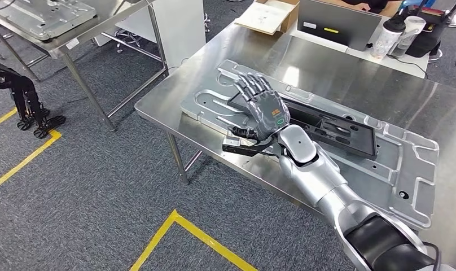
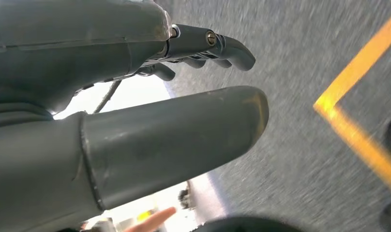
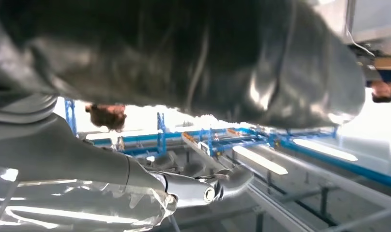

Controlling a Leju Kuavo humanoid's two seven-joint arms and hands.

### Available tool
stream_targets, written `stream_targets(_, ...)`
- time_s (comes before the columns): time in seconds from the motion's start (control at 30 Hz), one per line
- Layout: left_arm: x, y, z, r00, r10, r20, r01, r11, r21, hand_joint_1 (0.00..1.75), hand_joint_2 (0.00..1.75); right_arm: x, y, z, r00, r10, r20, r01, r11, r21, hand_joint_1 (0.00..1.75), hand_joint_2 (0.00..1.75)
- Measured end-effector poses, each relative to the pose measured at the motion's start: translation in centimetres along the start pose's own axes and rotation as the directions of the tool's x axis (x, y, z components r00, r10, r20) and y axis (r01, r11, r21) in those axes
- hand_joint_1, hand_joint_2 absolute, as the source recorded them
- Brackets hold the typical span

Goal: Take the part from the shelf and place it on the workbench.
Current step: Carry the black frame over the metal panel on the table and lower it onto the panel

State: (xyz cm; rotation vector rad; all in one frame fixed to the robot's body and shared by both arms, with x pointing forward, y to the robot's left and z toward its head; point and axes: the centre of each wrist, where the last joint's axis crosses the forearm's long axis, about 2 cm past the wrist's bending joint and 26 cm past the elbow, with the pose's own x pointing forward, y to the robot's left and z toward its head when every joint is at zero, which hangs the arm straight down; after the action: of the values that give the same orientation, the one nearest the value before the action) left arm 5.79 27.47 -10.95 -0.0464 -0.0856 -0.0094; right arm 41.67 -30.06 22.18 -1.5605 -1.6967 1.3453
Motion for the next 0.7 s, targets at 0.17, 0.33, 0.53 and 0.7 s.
stream_targets(0.17, 0.0, -0.1, 0.0, 1.000, -0.003, 0.001, 0.003, 1.000, 0.000, 0.00, 0.00, 0.8, -0.7, -0.4, 1.000, -0.009, 0.017, 0.009, 1.000, -0.029, 0.00, 0.00)
stream_targets(0.33, -0.2, -0.1, 0.0, 1.000, -0.013, -0.003, 0.013, 1.000, 0.005, 0.00, 0.00, 1.9, -1.3, -0.5, 0.999, -0.014, 0.039, 0.016, 0.999, -0.048, 0.00, 0.00)
stream_targets(0.53, -0.1, -0.1, 0.0, 1.000, -0.029, -0.005, 0.029, 0.999, 0.017, 0.00, 0.00, 2.1, -2.0, -0.8, 0.999, -0.013, 0.043, 0.016, 0.997, -0.078, 0.00, 0.00)
stream_targets(0.7, -0.1, -0.1, 0.0, 0.999, -0.035, -0.009, 0.035, 0.999, 0.023, 0.00, 0.00, 2.0, -1.9, -0.5, 0.999, -0.011, 0.047, 0.014, 0.998, -0.069, 0.00, 0.00)
